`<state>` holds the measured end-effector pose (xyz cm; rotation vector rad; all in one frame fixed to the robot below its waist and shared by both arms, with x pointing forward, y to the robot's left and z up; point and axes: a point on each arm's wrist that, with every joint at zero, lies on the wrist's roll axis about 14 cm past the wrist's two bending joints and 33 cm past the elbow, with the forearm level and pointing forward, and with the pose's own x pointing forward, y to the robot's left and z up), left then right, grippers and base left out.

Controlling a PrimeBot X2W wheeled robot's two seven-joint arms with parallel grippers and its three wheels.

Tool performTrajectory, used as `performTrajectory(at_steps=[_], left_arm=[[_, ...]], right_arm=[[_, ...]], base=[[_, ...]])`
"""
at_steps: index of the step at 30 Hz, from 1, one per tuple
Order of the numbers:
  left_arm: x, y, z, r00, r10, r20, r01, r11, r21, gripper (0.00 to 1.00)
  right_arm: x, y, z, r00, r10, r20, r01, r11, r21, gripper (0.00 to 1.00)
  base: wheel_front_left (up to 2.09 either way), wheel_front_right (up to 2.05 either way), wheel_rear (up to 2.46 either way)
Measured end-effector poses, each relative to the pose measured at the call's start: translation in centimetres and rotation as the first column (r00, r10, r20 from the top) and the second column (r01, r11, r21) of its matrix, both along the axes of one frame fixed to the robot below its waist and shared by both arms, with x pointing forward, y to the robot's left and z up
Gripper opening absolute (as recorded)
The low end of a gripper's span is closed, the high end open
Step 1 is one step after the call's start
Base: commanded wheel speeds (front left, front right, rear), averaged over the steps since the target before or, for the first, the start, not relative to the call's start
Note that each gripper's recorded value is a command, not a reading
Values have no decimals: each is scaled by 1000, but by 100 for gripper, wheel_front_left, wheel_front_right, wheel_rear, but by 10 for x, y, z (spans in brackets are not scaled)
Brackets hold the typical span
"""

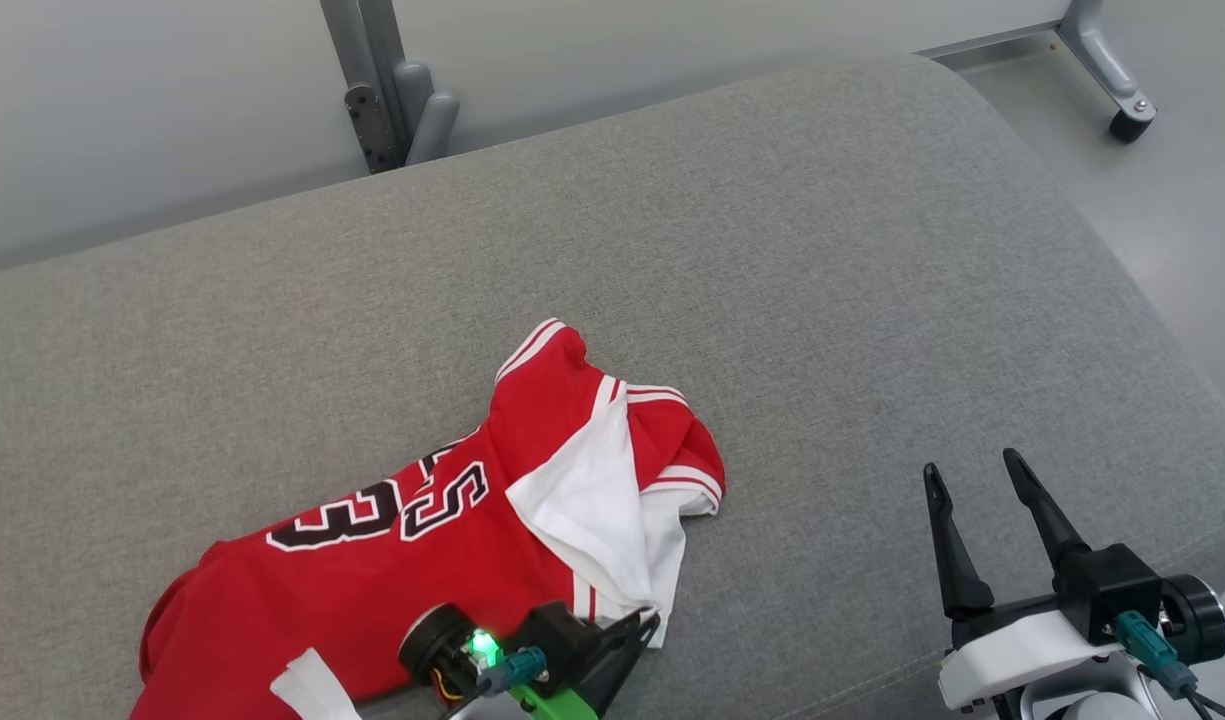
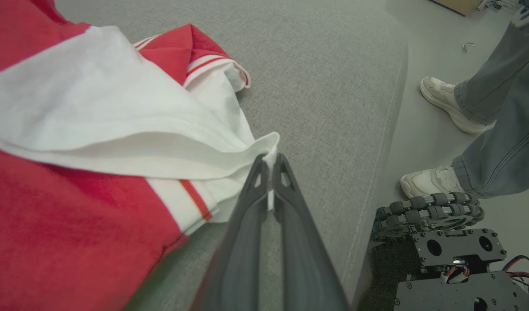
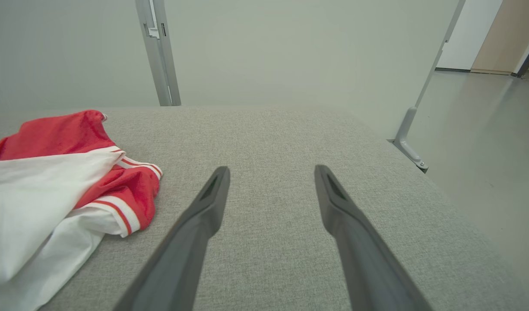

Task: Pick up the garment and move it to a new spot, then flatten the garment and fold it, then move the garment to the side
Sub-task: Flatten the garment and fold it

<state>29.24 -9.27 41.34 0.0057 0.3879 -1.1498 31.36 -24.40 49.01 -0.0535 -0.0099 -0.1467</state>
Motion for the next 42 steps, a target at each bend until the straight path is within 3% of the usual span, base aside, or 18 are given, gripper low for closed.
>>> performTrajectory(at_steps=[6,8,9,10,19,25,31,35,42], left_arm=[[-6,6,-18,1000,-11,17,11,1000,29,0],[-5,8,-21,1000,-6,17,5,999,33,43],[-6,8,-22,1000,-4,16,3,999,34,89],[-6,8,-22,1000,2,11,-3,1000,31,100],[5,4,-1,995,98,18,-97,993,-72,100],[22,22,24,960,272,69,-261,955,-141,100],[42,66,49,869,483,110,-456,867,-202,100],[51,103,62,780,607,151,-571,789,-224,100],[41,159,59,657,725,206,-699,689,-193,100]], right_arm=[[-2,-4,-2,1000,-14,-6,14,1000,0,100],[-3,-4,-2,1000,-13,-7,13,1000,3,100],[-3,-4,-2,1000,-13,-7,13,1000,3,100],[-3,-3,-3,1000,-12,-8,12,1000,4,100],[-5,-2,-3,1000,-9,-6,9,1000,9,100],[-9,-3,1,1000,-11,9,11,1000,9,100],[-9,-1,8,999,-2,36,2,1000,-1,100],[-8,3,13,999,15,53,-14,1000,-4,100],[-3,12,21,996,50,79,-49,999,-13,100]], base=[[0,0,0],[0,0,0],[0,0,0],[0,0,0],[0,0,0],[0,0,0],[0,0,0],[0,0,0],[0,0,0]])
